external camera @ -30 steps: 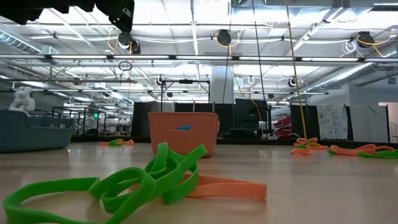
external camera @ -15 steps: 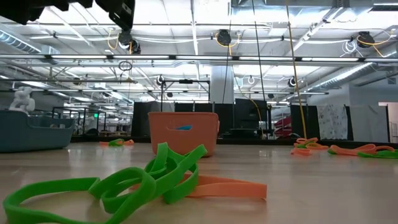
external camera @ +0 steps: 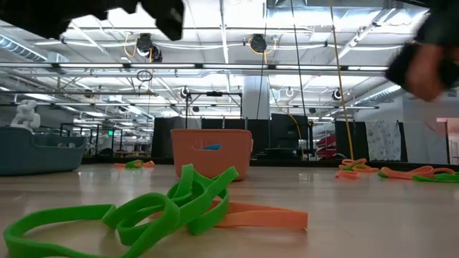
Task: Sort rubber bands into baskets
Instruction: Put the orange rubber band into the blue bin
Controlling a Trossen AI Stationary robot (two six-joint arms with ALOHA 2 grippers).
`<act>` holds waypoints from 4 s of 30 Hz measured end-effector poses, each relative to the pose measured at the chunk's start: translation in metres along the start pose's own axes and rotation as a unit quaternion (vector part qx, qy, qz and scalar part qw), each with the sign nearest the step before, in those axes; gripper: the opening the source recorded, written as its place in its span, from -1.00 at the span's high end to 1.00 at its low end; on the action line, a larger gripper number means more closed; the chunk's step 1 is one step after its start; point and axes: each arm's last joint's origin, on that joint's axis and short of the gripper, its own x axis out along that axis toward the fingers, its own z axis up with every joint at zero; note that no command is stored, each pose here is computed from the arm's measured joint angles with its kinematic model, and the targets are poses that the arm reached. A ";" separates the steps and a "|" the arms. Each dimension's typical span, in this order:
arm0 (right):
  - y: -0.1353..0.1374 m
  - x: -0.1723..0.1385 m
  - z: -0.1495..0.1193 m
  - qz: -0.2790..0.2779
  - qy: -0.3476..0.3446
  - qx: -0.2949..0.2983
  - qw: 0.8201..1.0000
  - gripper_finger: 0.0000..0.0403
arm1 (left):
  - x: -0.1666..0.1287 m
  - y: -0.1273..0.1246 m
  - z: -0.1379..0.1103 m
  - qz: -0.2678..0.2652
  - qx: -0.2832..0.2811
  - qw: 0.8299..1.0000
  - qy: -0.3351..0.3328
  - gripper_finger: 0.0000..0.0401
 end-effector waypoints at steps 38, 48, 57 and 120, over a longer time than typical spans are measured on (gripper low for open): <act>-0.030 0.003 0.068 -0.024 -0.187 -0.123 0.974 1.00 | 0.050 0.026 -0.026 0.088 -0.024 0.993 0.080 0.47; -0.036 0.001 0.077 -0.021 -0.204 -0.119 0.971 1.00 | 0.050 0.029 -0.026 0.092 -0.037 0.992 0.081 0.47; -0.037 0.002 0.077 -0.024 -0.204 -0.126 0.971 1.00 | 0.050 0.031 -0.027 0.093 -0.036 0.991 0.087 0.69; -0.055 0.004 0.077 -0.073 -0.162 -0.129 0.976 -0.05 | -0.143 0.023 0.010 0.490 -0.240 0.638 0.543 1.00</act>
